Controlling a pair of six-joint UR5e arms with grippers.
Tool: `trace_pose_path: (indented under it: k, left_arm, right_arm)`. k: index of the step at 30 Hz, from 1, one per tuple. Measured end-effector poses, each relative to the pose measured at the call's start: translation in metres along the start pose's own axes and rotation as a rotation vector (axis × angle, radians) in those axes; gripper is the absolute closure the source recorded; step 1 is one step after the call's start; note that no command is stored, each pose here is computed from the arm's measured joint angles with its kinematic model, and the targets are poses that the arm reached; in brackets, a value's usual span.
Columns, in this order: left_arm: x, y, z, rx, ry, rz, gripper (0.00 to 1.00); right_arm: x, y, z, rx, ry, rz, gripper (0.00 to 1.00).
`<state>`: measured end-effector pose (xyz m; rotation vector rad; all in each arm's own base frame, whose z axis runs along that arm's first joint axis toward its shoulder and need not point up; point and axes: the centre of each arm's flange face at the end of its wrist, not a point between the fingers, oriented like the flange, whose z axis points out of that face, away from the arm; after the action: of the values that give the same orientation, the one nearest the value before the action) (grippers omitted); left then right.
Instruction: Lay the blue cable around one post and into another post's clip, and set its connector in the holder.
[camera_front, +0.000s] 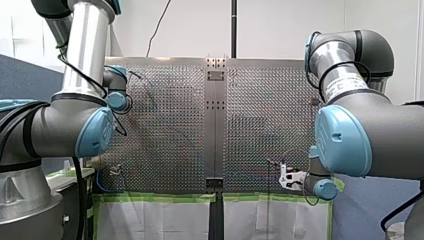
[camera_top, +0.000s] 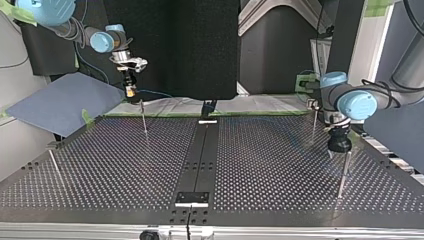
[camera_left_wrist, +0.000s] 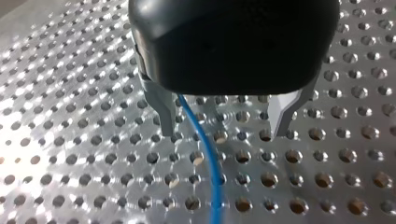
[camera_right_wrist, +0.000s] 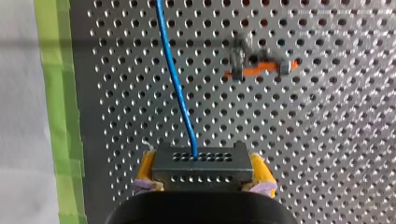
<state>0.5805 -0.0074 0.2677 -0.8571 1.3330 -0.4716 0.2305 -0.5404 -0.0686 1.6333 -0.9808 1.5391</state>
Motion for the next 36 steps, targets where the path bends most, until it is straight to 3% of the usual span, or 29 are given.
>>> trace_pose_path:
  k: [8,15,19,29,36]
  left_arm:
    - [0.003,0.013,-0.005,-0.013,-0.013,-0.019,0.0]
    - [0.003,0.015,-0.006,-0.024,-0.013,-0.018,0.0]
    - [0.004,0.017,-0.008,-0.034,-0.007,-0.017,0.0]
    - [0.009,0.023,-0.014,-0.041,0.01,-0.026,0.0]
    - [0.012,0.023,-0.015,-0.034,0.04,-0.052,0.0]
  right_arm:
    - [0.0,-0.007,0.0,0.071,0.002,0.005,1.0]
    - [0.0,-0.003,-0.001,0.104,0.001,0.02,1.0]
    - [0.0,0.007,-0.003,0.077,-0.002,0.036,1.0]
    - [-0.002,0.04,-0.007,-0.042,-0.009,0.077,1.0]
    - [-0.009,0.057,-0.01,-0.094,-0.003,0.099,1.0]
